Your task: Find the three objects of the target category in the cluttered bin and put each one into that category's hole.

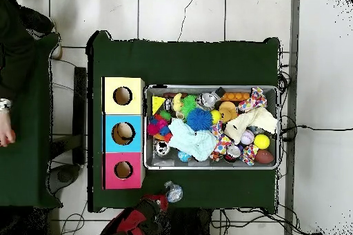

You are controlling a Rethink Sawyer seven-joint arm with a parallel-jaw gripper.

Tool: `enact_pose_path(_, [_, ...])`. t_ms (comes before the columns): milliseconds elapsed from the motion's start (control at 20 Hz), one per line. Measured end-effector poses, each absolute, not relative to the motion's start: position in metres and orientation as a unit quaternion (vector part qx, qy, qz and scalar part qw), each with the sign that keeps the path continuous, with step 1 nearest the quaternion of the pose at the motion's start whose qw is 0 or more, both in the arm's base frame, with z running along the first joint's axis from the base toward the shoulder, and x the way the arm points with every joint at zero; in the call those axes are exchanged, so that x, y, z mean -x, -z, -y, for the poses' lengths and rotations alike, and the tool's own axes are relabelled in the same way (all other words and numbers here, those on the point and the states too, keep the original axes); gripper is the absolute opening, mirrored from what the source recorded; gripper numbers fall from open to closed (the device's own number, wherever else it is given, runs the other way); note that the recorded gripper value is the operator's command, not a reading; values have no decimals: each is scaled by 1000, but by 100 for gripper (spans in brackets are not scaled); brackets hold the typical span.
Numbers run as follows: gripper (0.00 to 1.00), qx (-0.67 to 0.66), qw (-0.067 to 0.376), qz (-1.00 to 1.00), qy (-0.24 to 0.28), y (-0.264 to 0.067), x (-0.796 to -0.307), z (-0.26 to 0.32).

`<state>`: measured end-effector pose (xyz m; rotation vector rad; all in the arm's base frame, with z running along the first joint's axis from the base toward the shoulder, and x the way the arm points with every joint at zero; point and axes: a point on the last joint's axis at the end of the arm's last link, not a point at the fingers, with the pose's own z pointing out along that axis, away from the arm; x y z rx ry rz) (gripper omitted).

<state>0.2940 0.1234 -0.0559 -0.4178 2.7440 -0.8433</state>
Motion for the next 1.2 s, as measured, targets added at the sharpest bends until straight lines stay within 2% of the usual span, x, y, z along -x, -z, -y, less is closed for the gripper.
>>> enact_pose_path(650, [0,146,136,-944,261,-6,-323,-138])
enact_pose_path(1200, [0,148,123,-950,246,-33,-330,-134])
